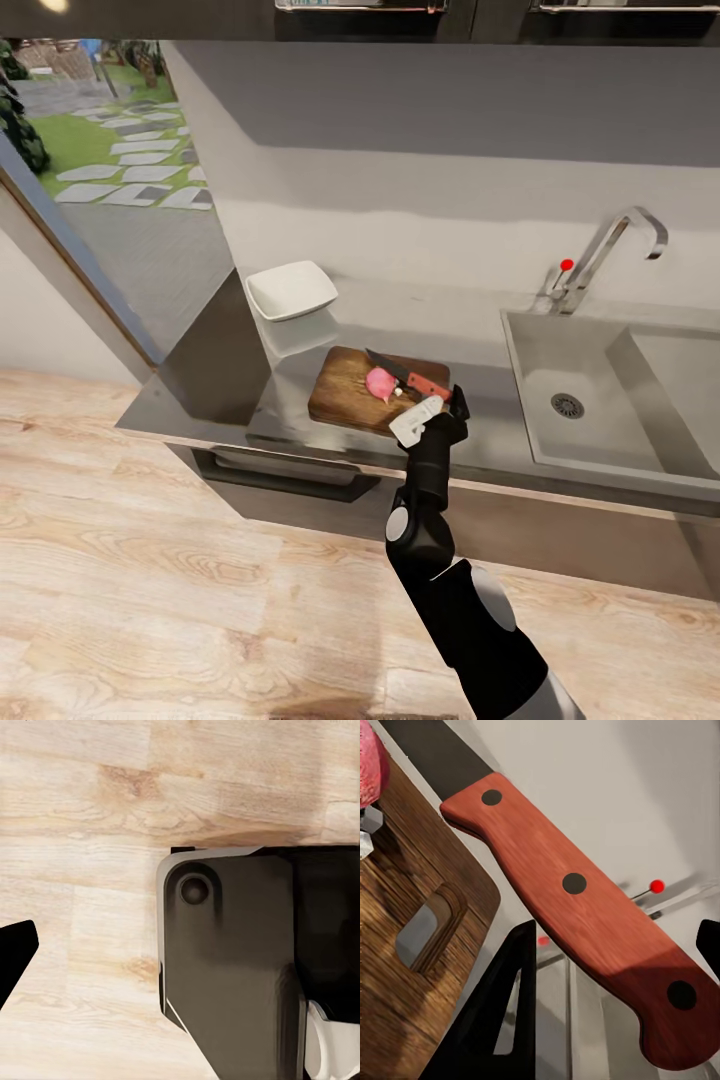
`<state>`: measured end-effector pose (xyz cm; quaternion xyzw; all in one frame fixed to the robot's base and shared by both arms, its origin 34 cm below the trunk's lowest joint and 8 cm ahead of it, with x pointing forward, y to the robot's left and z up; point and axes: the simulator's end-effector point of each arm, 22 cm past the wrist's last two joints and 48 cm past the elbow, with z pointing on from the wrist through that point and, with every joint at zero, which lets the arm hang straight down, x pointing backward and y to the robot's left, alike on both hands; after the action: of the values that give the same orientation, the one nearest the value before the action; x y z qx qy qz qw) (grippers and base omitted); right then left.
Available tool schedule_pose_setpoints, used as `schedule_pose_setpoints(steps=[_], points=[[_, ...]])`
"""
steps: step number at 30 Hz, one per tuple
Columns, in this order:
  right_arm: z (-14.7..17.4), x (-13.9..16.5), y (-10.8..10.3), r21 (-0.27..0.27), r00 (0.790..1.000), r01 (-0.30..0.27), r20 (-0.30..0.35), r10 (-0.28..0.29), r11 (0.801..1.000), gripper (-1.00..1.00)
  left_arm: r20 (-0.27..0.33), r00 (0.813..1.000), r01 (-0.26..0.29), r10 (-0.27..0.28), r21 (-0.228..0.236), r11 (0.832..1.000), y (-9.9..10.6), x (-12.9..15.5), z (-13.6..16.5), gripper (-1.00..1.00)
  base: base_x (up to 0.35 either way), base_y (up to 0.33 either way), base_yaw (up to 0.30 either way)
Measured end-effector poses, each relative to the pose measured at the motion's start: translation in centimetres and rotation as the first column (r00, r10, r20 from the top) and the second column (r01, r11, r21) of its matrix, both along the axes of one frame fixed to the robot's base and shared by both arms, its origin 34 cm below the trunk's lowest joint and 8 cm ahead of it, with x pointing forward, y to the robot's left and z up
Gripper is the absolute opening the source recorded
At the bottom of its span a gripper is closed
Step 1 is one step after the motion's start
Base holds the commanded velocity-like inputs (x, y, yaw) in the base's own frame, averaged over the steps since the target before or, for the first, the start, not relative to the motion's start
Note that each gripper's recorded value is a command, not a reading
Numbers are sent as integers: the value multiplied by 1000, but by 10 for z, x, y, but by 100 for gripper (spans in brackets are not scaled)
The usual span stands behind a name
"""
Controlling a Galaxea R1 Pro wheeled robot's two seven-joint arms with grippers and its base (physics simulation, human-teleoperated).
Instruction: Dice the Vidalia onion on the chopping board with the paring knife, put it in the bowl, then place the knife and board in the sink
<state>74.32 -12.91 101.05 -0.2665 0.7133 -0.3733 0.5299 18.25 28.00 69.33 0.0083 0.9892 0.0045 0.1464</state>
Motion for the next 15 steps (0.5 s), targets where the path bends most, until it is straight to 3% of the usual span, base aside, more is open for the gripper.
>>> schedule_pose_setpoints(steps=[15], points=[[-9, -1, 3, -5, 1000, -8, -16, 8, 1000, -100, -7, 1000, 0, 0, 0, 1000, 0, -2, -1, 100, 0, 0, 0]])
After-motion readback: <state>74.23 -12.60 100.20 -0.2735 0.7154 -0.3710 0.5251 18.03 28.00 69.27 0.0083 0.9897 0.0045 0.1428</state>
